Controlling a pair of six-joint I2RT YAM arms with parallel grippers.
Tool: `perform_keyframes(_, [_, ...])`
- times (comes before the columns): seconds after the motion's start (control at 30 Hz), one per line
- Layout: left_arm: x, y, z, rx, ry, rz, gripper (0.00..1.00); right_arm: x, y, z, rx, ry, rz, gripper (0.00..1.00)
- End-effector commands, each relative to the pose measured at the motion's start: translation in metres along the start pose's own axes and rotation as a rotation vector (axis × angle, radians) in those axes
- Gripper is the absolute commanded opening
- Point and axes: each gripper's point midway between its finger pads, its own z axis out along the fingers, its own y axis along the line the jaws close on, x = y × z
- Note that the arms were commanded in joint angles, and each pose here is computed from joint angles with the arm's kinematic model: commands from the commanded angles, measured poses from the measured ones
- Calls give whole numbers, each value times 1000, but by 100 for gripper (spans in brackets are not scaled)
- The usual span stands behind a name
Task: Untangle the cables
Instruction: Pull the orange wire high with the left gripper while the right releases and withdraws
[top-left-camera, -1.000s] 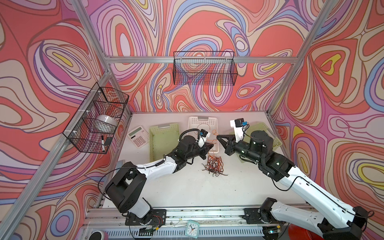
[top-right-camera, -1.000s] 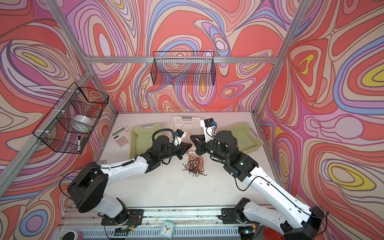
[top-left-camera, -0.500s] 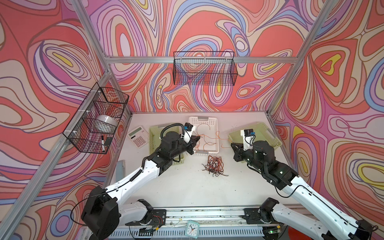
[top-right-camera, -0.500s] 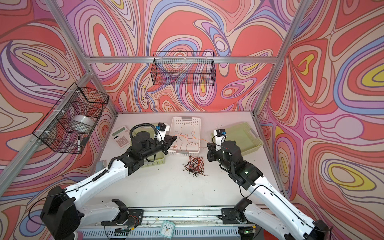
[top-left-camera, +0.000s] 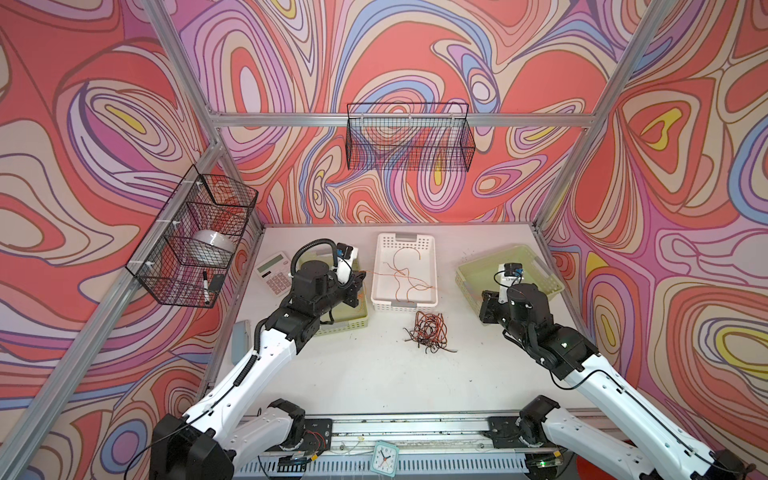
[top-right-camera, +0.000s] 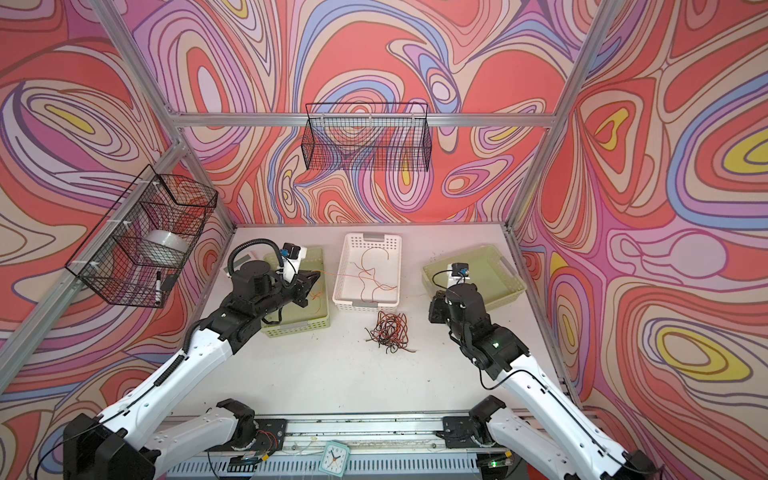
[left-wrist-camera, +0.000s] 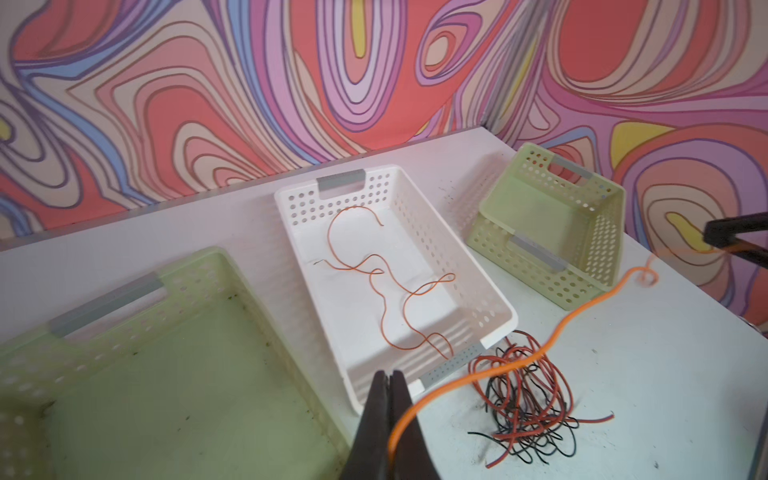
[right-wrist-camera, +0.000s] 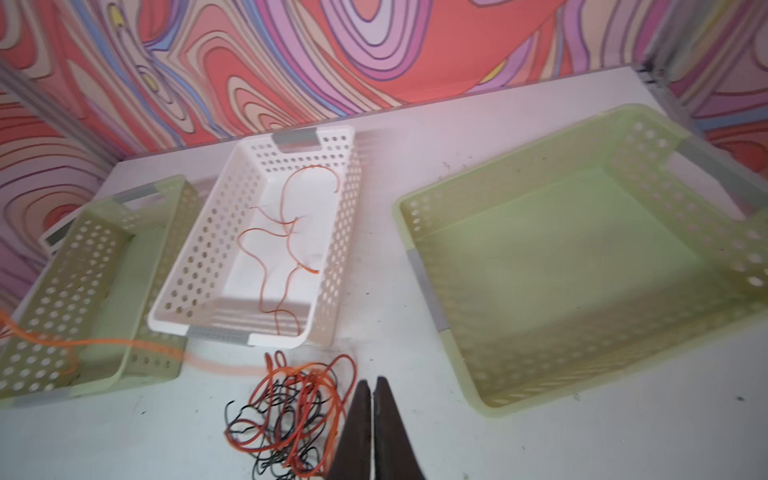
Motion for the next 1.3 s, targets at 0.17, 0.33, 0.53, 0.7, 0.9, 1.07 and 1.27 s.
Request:
perform_keyframes(0.17, [-13,-25,-5,172,3,-86,0,10,2,16,-37,91,-73,0])
perform_keyframes(0.33, [-26,-61,-5,266,1,-60,0,-1,66,11,-380,70,-144,8])
perform_keyframes(0.53, [-59,-92,-4,306,-44,-59,0,5,121,0,-680,35,-134,28])
perform_keyframes(0.7, [-85,-112,-6,326,-81,-54,0,21,166,-16,-810,-14,-218,37])
perform_keyframes(0.9, [-103,-129,-7,335,-105,-42,0,33,202,-18,-900,-25,-221,39])
perform_keyframes(1.07, [-113,-144,-10,358,-124,-20,0,32,204,-9,-897,-52,-155,40])
perform_keyframes(1.27, [-113,-152,-12,365,-128,3,0,23,216,-8,-939,-69,-124,40])
